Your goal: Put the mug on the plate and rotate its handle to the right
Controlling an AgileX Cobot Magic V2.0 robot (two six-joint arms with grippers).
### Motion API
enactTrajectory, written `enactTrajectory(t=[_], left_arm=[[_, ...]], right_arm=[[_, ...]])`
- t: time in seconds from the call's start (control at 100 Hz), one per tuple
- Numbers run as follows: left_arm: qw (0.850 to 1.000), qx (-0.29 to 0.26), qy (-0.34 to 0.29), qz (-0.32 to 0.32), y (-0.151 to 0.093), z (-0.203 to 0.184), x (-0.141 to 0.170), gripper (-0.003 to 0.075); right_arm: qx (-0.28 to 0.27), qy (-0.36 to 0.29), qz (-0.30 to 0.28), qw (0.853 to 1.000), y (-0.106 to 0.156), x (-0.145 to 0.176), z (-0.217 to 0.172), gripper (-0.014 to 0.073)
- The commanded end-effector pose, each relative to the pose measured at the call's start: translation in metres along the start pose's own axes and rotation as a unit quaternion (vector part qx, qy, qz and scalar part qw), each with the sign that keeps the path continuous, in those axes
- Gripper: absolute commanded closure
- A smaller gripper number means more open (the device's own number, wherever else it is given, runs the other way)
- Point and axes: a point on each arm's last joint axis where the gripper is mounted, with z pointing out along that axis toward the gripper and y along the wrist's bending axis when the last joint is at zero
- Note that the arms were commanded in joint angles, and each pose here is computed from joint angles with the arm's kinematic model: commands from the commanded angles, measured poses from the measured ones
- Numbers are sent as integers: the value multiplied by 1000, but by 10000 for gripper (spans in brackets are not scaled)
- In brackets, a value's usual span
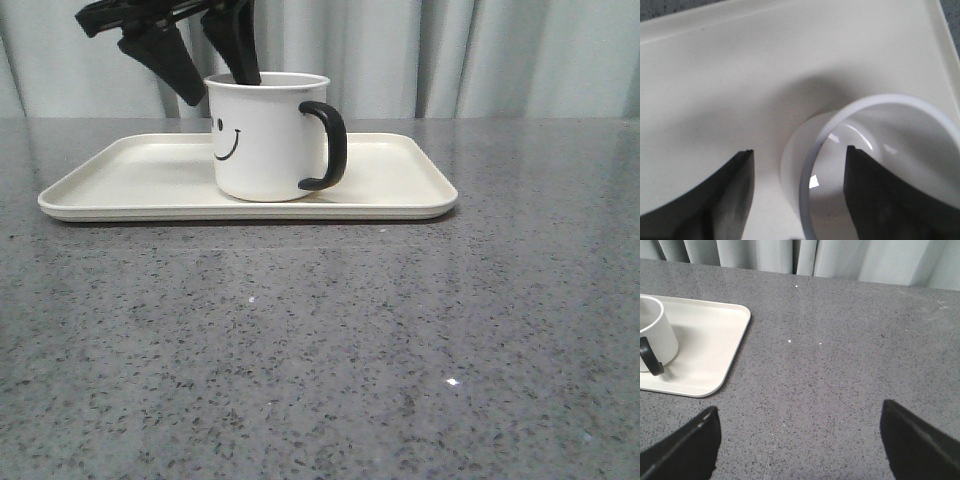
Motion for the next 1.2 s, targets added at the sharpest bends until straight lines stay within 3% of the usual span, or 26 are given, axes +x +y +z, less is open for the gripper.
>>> enactTrajectory(t=[0.0,0.16,0.35,0.59,0.8,0.99,1.19], left_arm=[[996,26,-80,14,-16,-42,-13,304],[991,31,-128,22,-20,-68,-17,304],[984,-3,-171,47,-18,-101,-13,304],[976,-39,-211,42,1,-133,11,304],[974,-69,-215,6,36,-144,58,312],[969,-99,-222,-28,67,-147,122,322],[964,-112,-239,-43,76,-154,184,322]], right_arm=[[4,-49,3,999,-1,-15,-4,-43],[4,-49,3,999,-1,-15,-4,-43],[4,-48,3,999,-1,-15,-4,-43],[4,-47,3,999,-1,-15,-4,-43],[4,-48,3,999,-1,-15,-4,-43],[4,-48,3,999,-1,-15,-4,-43],[4,-49,3,999,-1,-15,-4,-43]])
